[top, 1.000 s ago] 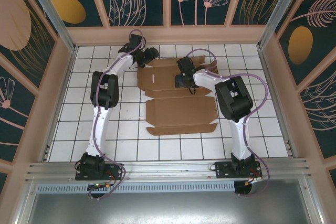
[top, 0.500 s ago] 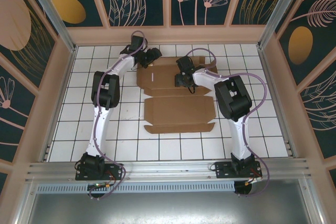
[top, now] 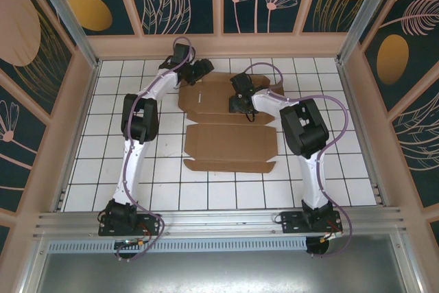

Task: Fold the paper box

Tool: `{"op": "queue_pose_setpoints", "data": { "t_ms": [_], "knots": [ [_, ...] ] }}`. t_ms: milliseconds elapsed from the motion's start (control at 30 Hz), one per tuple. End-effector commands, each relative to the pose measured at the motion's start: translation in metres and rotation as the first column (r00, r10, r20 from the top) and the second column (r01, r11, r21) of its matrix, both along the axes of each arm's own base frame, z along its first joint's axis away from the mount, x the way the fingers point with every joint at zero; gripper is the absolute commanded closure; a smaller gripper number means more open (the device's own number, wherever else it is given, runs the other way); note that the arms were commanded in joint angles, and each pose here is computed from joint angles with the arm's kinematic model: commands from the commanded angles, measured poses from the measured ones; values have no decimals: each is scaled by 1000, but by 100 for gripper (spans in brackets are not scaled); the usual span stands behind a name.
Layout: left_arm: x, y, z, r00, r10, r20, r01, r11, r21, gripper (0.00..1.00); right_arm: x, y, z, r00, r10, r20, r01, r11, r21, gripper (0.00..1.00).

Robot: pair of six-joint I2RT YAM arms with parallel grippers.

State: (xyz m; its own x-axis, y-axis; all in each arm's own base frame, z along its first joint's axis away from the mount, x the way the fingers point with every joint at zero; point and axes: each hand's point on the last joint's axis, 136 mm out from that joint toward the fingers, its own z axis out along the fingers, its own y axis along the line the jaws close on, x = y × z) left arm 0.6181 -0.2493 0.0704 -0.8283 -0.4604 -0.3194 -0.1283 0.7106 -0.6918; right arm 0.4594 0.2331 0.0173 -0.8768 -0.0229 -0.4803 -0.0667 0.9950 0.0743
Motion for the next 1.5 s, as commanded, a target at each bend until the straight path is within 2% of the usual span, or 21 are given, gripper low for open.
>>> {"op": "queue_pose_setpoints", "data": {
  "t_ms": [0, 100, 200, 367, 467, 600, 767, 867, 1133, 1233, 1467],
  "knots": [
    [-3, 10, 53, 997, 21, 78, -25, 999, 42, 28, -85, -4, -99, 930, 50, -365, -57, 998, -7, 31],
    [-13, 28, 86, 989, 52, 142, -62, 996, 71, 28, -88, -4, -99, 928, 52, -369, -56, 998, 1, 31],
    [-28, 46, 98, 985, 57, 161, -82, 985, 152, 28, -90, -4, -99, 928, 54, -369, -56, 998, 5, 31],
    [-64, 101, 72, 983, 153, 105, -178, 937, 301, 28, -94, -6, -99, 927, 58, -372, -57, 998, 14, 31],
    [-82, 119, 44, 985, 165, 47, -171, 938, 302, 29, -96, -6, -99, 926, 63, -374, -60, 998, 18, 32],
    [-94, 97, 9, 999, 37, -33, -28, 971, 238, 31, -97, -7, -101, 924, 65, -376, -61, 998, 22, 32],
    [-99, 82, -16, 997, -42, -70, 54, 982, 183, 37, -99, -4, -101, 921, 71, -383, -63, 997, 33, 34],
    [-99, 69, -22, 993, -94, -71, 102, 988, 119, 44, -102, -5, -104, 918, 73, -390, -64, 997, 36, 36],
    [-112, 51, -35, 979, -188, -78, 191, 981, 21, 74, -103, -7, -103, 918, 72, -389, -64, 997, 34, 40],
    [-118, 52, -31, 978, -195, -70, 197, 980, 26, 83, -104, -9, -103, 919, 68, -388, -59, 998, 35, 41],
    [-126, 72, -45, 977, -172, -124, 187, 975, 119, 84, -105, -14, -104, 920, 56, -389, -44, 998, 38, 41]
  ]
}}
